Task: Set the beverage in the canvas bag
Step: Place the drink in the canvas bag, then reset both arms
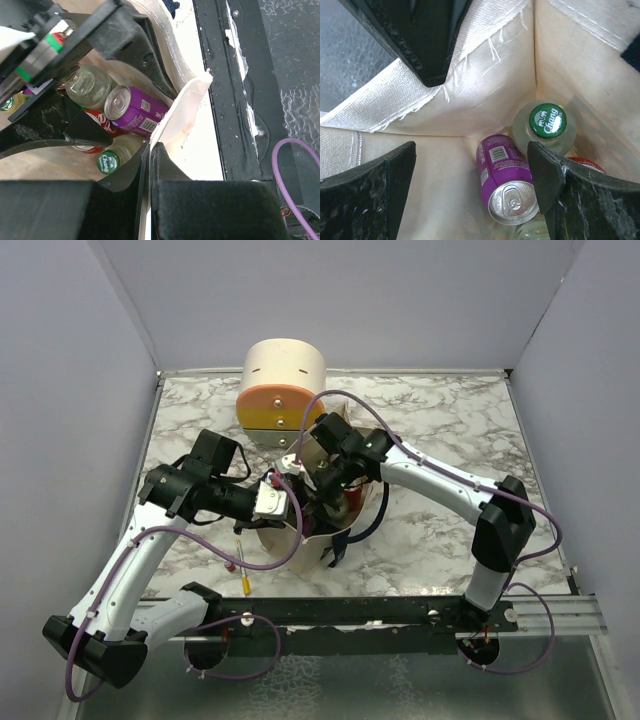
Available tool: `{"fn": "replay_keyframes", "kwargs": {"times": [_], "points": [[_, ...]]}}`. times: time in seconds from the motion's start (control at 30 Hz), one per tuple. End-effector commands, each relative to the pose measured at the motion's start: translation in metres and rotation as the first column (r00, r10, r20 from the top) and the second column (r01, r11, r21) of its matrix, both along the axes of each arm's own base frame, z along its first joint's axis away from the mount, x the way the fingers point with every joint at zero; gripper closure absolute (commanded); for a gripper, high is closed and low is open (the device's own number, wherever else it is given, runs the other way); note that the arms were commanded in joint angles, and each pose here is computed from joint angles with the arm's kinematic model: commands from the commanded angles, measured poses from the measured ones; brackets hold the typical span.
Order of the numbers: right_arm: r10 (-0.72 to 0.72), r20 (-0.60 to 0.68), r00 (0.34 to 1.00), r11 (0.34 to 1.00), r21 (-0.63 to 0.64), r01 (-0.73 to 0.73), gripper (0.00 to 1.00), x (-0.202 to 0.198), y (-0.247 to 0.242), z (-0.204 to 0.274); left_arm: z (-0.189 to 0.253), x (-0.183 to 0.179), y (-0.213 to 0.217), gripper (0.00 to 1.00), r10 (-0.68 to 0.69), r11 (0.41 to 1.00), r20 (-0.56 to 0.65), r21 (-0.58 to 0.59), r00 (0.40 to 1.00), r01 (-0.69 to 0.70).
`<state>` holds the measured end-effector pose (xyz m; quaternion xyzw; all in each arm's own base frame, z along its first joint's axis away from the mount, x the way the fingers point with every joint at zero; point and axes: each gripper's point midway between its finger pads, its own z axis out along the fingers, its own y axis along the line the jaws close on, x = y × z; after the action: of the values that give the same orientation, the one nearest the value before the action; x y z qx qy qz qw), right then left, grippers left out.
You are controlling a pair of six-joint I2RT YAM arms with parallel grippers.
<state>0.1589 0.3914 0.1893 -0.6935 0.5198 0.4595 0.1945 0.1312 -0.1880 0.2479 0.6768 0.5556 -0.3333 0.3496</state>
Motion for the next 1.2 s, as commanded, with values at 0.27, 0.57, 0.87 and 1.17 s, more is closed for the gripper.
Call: {"fn": "replay_keyframes", "kwargs": {"times": [0.27, 0.57, 0.87, 1.17], "points": [[-0.275, -0.051, 0.96, 0.952, 0.127, 0.28, 0.1, 0.088, -0.027, 0.083, 0.023, -0.004, -0.009, 1.0, -0.038, 0.995, 0.029, -0.09, 0.999, 0.04], [-0.637, 0.204, 0.743, 0.769, 0.235, 0.594, 0.1, 0.168, -0.11, 0.161, 0.049, 0.017, -0.013, 0.82, 0.061, 0.993, 0.047, -0.1, 0.997, -0.056], [-0.875, 0.38, 0.301, 0.414, 0.265, 0.871, 0.08, 0.22, -0.245, 0.179, 0.106, 0.056, -0.009, 0.4, 0.269, 0.957, 0.151, -0.152, 0.951, -0.247], [-0.847, 0.527, -0.064, 0.029, 0.165, 0.986, 0.0, 0.218, -0.33, 0.158, 0.168, 0.158, 0.07, 0.01, 0.873, 0.483, 0.25, -0.34, 0.418, -0.807]]}}
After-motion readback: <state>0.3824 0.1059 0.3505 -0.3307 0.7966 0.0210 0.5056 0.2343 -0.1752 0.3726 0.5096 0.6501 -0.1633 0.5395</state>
